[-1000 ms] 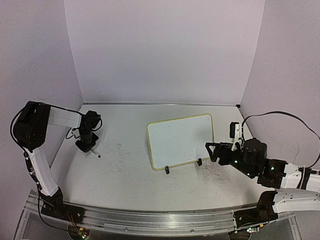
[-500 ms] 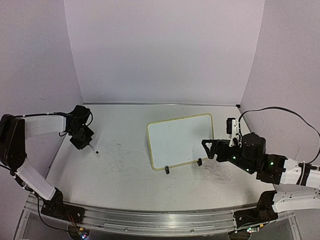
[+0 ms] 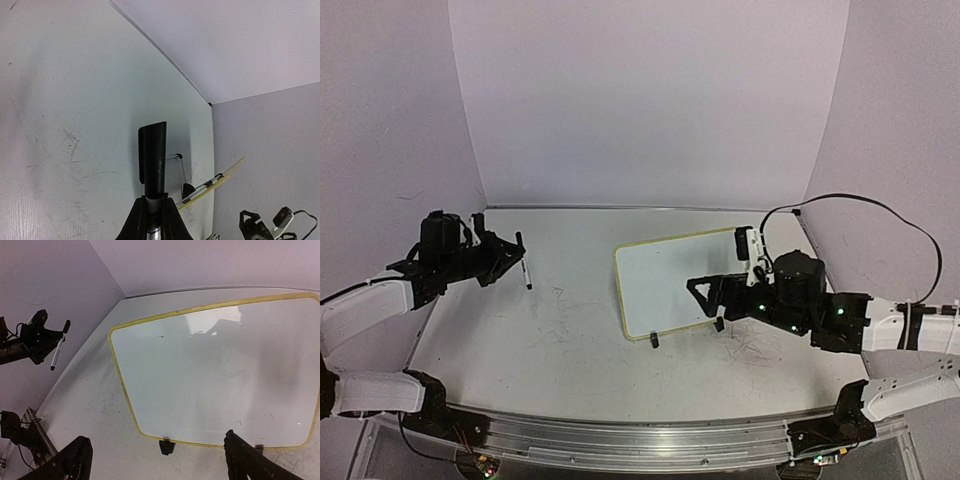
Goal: Write a sentence on the whiteboard
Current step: Pick up the whiteboard marker from the center of the board, then pass from the left arm to the right
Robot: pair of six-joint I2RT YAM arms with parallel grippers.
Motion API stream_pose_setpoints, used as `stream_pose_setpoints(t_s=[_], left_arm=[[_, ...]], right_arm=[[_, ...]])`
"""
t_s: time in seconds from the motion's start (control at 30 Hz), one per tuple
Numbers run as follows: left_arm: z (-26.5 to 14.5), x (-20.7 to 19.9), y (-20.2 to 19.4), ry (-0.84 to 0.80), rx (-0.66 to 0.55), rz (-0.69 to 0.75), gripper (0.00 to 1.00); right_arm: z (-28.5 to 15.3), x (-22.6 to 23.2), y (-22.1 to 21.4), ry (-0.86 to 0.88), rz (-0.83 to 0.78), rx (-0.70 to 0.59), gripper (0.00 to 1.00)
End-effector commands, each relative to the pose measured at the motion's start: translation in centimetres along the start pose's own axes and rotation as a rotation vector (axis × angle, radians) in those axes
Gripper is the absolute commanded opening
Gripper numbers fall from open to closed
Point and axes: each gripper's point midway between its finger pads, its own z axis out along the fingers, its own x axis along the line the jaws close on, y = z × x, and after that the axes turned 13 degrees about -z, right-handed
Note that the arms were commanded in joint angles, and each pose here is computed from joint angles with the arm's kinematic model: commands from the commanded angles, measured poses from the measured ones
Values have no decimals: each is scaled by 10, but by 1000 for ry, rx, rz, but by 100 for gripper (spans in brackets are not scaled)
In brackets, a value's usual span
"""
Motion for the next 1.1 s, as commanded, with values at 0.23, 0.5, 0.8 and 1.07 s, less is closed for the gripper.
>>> stream_pose_setpoints(t_s=[0.23, 0.5, 0.8, 1.07], left_arm=[[-53, -78, -49, -476, 19, 225, 0], [-68, -79, -63, -557, 14, 254, 0], [-71, -68, -70, -583, 12, 279, 0], [-75, -68, -71, -598, 6, 299, 0]], right_arm=[[60, 132, 34, 294, 55, -8, 92], [97, 184, 37, 426, 110, 3, 91], [133, 218, 18, 523, 173, 66, 91], [152, 220, 28, 478, 203, 31, 87]])
